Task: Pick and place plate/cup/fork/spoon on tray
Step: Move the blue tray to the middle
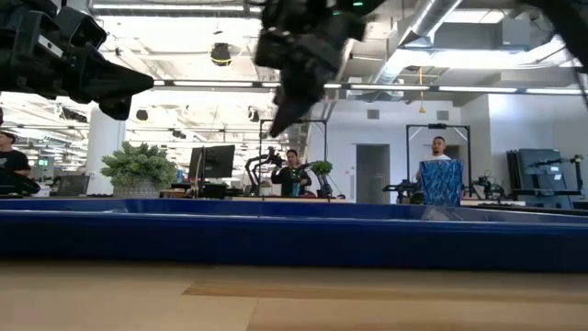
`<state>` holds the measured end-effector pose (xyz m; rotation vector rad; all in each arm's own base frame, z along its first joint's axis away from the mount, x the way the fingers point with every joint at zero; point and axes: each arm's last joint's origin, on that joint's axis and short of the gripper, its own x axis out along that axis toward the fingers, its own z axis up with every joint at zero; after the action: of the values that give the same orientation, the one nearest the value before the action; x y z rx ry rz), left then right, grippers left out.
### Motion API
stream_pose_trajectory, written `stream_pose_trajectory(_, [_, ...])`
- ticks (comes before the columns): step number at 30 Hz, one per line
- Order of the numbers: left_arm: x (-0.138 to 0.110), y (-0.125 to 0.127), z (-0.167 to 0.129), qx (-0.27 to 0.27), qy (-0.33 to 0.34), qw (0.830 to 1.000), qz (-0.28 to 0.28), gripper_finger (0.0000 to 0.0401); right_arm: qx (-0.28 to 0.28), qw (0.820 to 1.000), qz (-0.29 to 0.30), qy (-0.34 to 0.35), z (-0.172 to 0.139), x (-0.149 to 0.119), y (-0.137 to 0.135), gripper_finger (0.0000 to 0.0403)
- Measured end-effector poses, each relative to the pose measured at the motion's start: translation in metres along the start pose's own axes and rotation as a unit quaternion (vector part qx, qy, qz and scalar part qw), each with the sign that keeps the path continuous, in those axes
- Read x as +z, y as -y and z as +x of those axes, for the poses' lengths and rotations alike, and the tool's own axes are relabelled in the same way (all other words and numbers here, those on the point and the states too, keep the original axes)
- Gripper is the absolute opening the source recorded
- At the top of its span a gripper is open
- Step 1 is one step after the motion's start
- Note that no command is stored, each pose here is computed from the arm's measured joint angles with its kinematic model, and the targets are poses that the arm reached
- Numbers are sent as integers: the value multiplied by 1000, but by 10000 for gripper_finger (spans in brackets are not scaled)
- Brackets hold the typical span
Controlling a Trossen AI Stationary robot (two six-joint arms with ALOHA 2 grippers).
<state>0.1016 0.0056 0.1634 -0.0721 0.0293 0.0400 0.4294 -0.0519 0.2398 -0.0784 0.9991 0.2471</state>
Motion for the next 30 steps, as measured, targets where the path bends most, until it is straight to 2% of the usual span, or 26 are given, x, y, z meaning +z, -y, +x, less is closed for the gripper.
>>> stream_pose_trajectory(6, [-1,3,1,-14,-9,1000,-23,0,-15,995,49,90,7,-52,-35,5])
stream_pose_trajectory(10, [-6,4,4,-17,-34,999,-25,0,-20,989,101,109,9,-83,-57,10])
stream_pose_trajectory(14, [-6,4,8,-19,-42,999,-12,0,-47,987,129,87,20,-109,-73,6])
stream_pose_trajectory(19, [-5,7,14,-28,-35,999,-9,0,-43,985,158,45,42,-128,-83,6])
stream_pose_trajectory(23, [-6,8,18,-31,-41,999,-8,0,-45,985,164,23,52,-136,-83,7])
stream_pose_trajectory(30, [-9,8,24,-28,-79,997,1,0,-56,982,181,-5,49,-142,-74,7])
